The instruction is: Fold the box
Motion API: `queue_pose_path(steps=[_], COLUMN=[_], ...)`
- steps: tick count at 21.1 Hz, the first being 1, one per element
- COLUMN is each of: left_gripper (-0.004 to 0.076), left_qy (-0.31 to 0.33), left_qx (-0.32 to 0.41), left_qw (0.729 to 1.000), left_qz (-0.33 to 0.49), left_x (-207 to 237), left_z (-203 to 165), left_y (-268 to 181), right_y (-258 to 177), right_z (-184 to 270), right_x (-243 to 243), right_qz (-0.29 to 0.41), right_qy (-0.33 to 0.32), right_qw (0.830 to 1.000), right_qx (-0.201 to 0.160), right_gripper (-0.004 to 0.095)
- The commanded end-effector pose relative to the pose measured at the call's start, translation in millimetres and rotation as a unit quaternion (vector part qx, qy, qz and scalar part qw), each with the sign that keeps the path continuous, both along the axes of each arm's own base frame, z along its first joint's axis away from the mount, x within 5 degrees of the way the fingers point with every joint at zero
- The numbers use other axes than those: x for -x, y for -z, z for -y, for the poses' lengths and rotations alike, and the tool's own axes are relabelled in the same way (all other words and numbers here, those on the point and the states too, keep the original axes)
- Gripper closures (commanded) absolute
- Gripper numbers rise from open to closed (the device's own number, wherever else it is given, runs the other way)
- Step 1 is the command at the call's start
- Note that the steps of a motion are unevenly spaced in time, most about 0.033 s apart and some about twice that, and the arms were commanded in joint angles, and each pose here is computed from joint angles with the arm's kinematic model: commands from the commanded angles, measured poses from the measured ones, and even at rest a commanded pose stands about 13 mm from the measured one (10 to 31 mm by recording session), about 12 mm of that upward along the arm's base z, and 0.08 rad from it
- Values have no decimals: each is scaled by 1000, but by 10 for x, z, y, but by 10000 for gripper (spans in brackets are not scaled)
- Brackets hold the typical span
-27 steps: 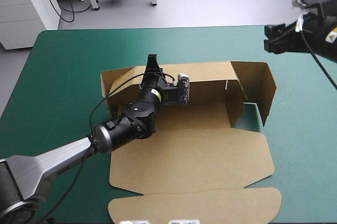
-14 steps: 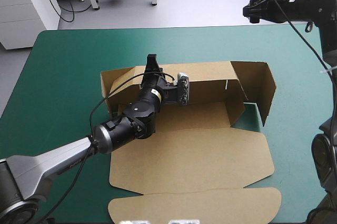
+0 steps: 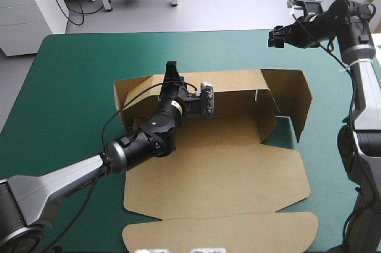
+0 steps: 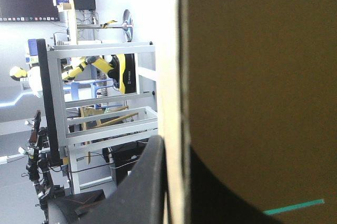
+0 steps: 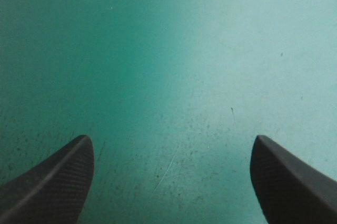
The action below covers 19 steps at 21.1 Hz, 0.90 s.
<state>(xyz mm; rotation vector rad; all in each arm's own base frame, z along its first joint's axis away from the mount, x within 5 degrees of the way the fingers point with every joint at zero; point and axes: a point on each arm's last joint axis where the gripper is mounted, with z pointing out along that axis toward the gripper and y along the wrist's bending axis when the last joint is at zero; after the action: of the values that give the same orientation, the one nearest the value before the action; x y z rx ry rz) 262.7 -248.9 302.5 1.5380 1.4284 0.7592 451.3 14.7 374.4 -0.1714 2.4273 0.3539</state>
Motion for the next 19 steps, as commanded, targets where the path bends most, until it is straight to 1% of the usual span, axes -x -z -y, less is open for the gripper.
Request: queue_pose_path(steps=[1, 6, 9, 12, 14, 19], left_gripper=[734, 734, 734, 734, 734, 734], left_qy=[34, 30, 26, 21, 18, 13], left_qx=[55, 61, 61, 58, 57, 55], left_qw=[998, 997, 997, 998, 998, 998], left_qz=[-24, -26, -26, -26, -25, -25], left_x=[75, 74, 73, 70, 68, 66], left_z=[104, 103, 98, 87, 81, 72], left_y=[-34, -33, -33, -32, -31, -30], right_y=[-243, -79, 18, 6, -46, -105], right_z=[28, 31, 42, 46, 58, 36], right_x=[112, 170, 280, 400, 540, 778], right_qz=[25, -16, -47, -54, -55, -56], right_qy=[3, 6, 5, 3, 5, -8], right_qw=[1000, 1000, 999, 998, 998, 998], right_qx=[-4, -5, 6, 14, 25, 25], right_gripper=[156, 157, 156, 157, 157, 156])
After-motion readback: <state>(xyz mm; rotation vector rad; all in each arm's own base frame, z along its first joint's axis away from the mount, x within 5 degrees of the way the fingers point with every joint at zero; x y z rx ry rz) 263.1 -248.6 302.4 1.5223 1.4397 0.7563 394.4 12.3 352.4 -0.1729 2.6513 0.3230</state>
